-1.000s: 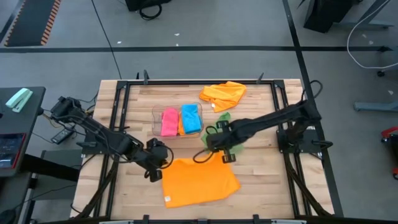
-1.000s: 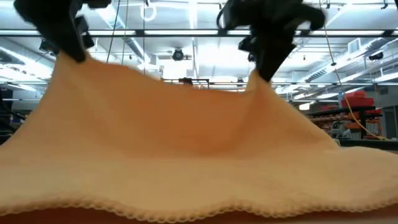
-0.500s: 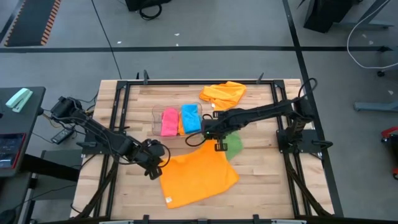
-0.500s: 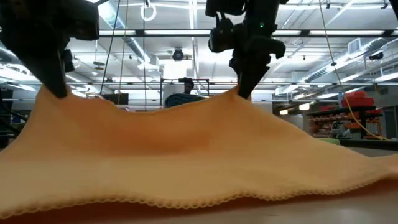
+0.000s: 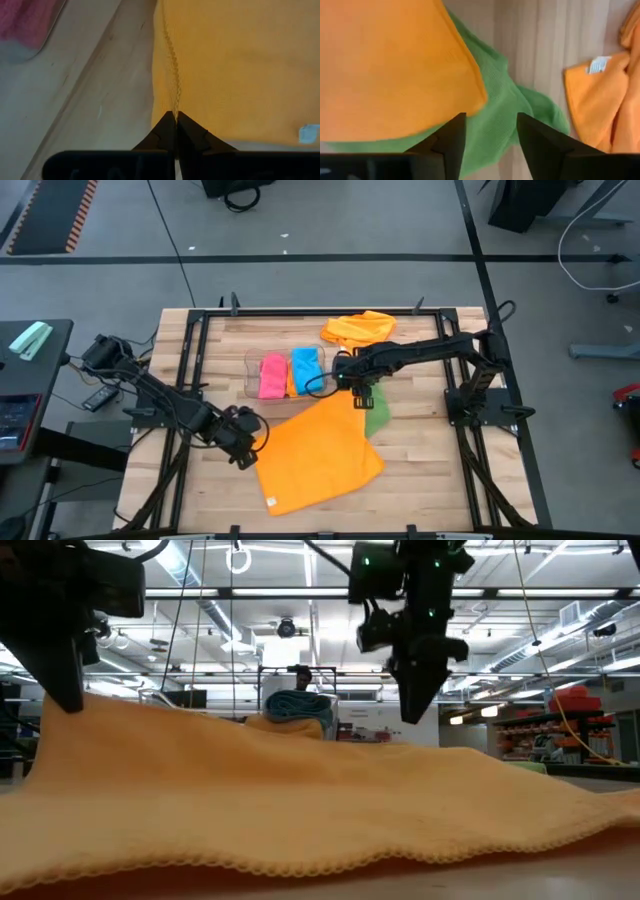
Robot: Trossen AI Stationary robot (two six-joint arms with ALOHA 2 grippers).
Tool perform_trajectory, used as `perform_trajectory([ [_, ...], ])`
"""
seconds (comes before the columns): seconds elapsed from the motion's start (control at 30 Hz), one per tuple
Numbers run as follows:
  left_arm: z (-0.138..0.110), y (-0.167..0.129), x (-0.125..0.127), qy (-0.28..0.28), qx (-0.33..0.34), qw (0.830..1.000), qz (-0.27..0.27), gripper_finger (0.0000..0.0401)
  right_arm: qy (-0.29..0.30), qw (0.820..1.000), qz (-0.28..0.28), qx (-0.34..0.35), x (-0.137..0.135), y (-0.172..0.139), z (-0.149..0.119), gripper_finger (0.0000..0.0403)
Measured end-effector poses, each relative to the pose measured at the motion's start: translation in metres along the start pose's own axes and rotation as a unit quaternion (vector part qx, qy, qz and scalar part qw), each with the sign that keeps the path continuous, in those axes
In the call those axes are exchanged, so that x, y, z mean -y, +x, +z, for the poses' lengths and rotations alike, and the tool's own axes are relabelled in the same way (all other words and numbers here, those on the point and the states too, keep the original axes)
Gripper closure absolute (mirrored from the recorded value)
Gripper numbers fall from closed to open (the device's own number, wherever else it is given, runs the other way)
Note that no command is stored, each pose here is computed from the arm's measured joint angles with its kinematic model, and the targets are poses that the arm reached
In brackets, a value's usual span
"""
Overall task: Fold microfiber towels
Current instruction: Fold the bottom orange microfiber cloth
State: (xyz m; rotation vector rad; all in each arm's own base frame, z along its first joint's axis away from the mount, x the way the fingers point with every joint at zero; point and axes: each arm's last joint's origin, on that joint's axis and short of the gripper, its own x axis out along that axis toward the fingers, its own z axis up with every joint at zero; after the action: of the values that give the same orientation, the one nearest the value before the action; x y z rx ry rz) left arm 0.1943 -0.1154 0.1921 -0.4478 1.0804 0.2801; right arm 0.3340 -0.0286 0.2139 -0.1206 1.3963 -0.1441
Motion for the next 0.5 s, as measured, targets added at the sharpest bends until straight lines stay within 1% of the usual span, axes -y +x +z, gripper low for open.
perform_trajectory([
  [0.13, -0.008, -0.001, 0.000, -0.006, -0.024, 1.000, 0.004, 0.0378, -0.011, 0.999, 0.037, -0.015, -0.003, 0.022, -0.014, 0.0208],
  [0.23, -0.014, -0.003, 0.001, -0.009, -0.047, 0.999, 0.002, 0.0368, -0.020, 0.999, 0.044, -0.013, -0.006, 0.037, -0.022, 0.0209],
  [0.33, -0.018, -0.004, 0.003, -0.011, -0.056, 0.998, -0.001, 0.0370, -0.036, 0.998, 0.043, 0.002, -0.009, 0.052, -0.029, 0.0212],
  [0.4, -0.019, -0.004, 0.004, -0.011, -0.057, 0.998, -0.003, 0.0377, -0.044, 0.998, 0.035, -0.006, -0.007, 0.060, -0.037, 0.0214],
  [0.5, -0.020, -0.005, 0.004, -0.017, -0.058, 0.998, -0.004, 0.0387, -0.028, 0.999, 0.009, -0.023, 0.004, 0.066, -0.045, 0.0217],
])
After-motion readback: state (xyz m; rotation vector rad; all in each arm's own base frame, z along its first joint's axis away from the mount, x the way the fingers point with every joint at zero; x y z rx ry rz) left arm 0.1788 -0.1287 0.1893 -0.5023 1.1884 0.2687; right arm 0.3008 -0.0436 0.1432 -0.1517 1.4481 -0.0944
